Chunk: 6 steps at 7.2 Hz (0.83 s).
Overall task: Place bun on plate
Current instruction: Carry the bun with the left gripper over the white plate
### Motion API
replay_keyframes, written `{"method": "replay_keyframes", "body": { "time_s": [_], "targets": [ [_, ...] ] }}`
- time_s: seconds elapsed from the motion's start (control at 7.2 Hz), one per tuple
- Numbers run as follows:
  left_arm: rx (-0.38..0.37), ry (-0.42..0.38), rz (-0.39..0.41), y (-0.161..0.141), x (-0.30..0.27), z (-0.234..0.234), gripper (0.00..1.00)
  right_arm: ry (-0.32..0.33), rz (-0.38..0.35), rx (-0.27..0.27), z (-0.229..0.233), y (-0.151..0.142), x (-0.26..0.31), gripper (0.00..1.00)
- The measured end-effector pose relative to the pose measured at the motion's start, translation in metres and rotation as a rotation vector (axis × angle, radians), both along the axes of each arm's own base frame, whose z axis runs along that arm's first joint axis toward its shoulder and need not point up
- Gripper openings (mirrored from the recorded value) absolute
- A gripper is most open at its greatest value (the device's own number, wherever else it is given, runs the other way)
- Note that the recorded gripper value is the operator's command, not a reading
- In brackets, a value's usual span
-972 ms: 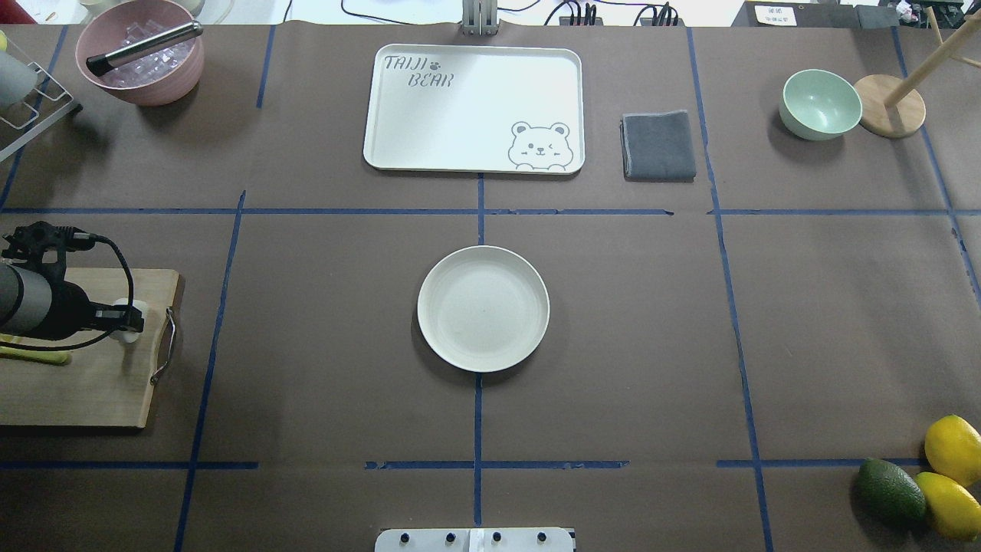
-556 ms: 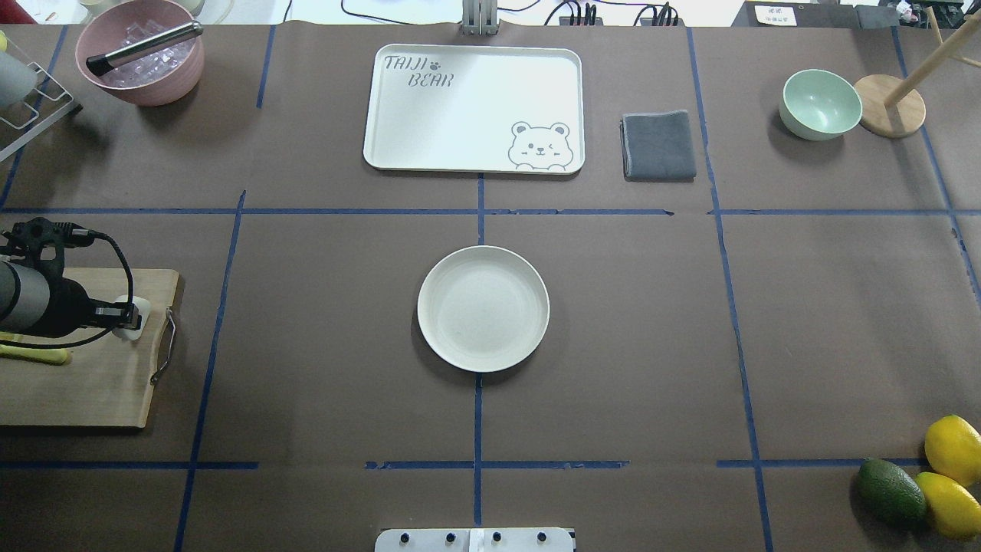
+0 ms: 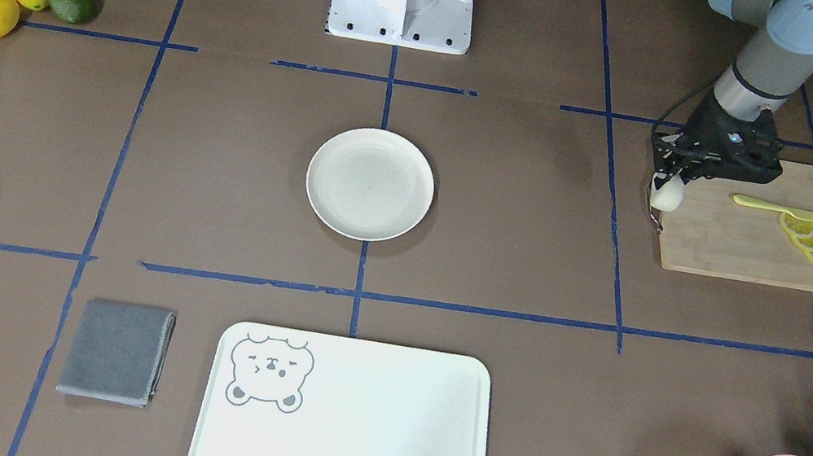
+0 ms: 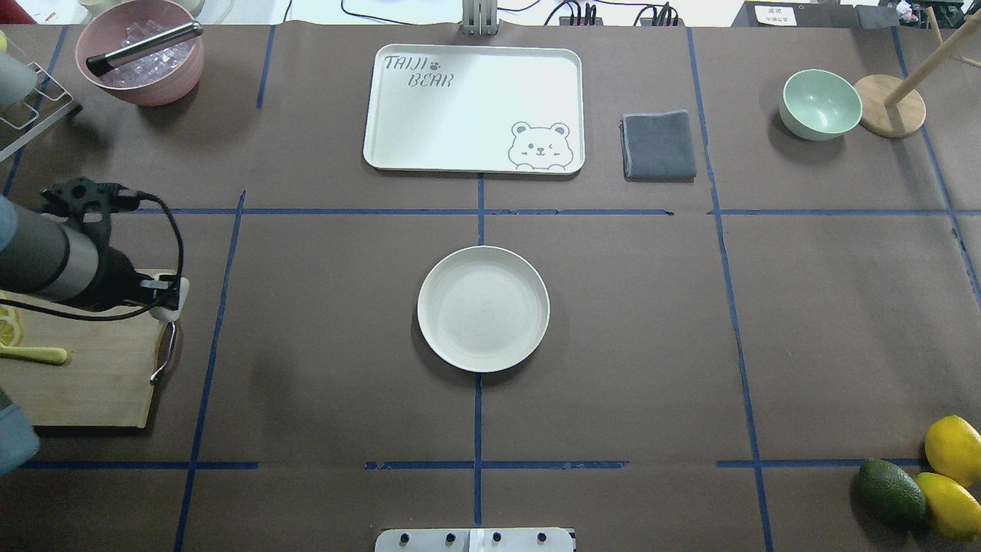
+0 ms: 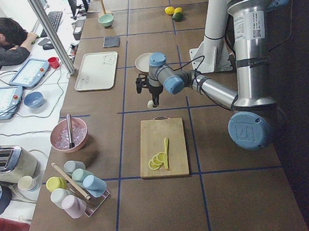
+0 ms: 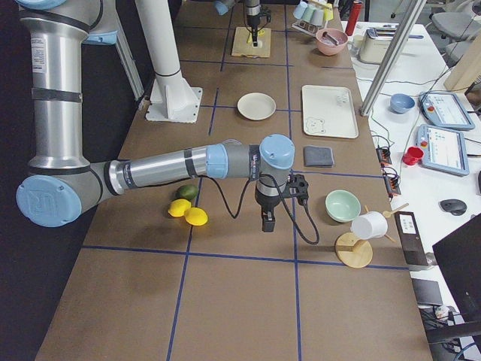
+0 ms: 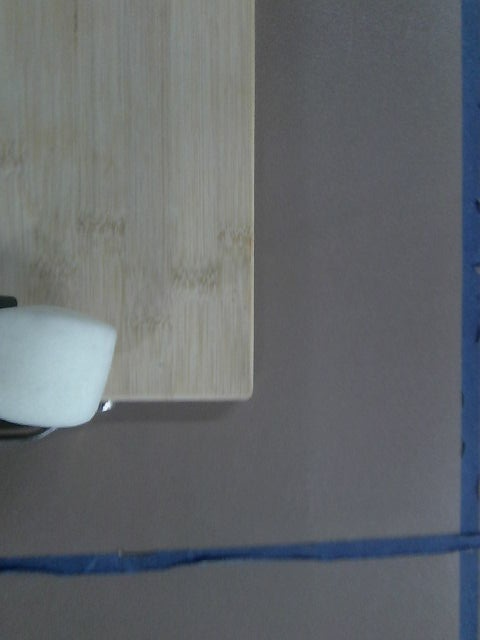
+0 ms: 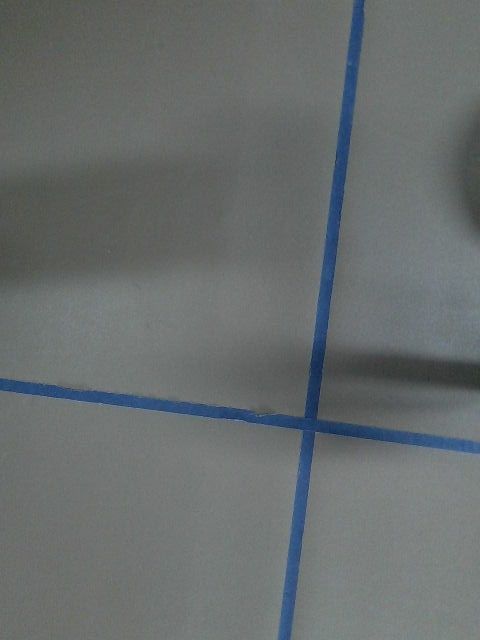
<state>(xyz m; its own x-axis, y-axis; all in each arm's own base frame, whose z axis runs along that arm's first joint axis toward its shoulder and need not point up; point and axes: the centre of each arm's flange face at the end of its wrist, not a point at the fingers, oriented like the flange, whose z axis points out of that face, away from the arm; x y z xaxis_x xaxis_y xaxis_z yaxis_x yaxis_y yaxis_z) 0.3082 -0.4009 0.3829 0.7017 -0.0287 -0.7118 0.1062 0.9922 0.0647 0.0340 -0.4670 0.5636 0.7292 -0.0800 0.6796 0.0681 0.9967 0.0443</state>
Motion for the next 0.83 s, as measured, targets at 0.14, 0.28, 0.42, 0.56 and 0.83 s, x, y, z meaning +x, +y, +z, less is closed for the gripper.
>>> {"method": "replay_keyframes", "body": {
  "time_s": [0.14,0.28,0.42,0.56,0.83],
  "targets": [
    [-0.033,0.006,-0.001,-0.002,0.032,-0.048,0.33,0.001,0.005,-0.004,0.000,0.000,0.001,1.00],
    [-0.063,0.016,0.002,0.007,0.069,-0.087,0.33,0.002,0.003,-0.005,0.004,0.001,0.003,1.00],
    [-0.083,0.030,-0.003,0.015,0.103,-0.117,0.33,0.003,-0.005,-0.004,0.012,0.002,0.009,1.00],
    [-0.104,0.046,-0.011,0.022,0.133,-0.141,0.33,0.003,-0.018,0.005,0.027,0.002,0.019,1.00],
    [-0.124,0.064,-0.025,0.037,0.185,-0.176,0.33,-0.002,-0.022,0.035,0.069,0.005,0.037,1.00]
  ]
}}
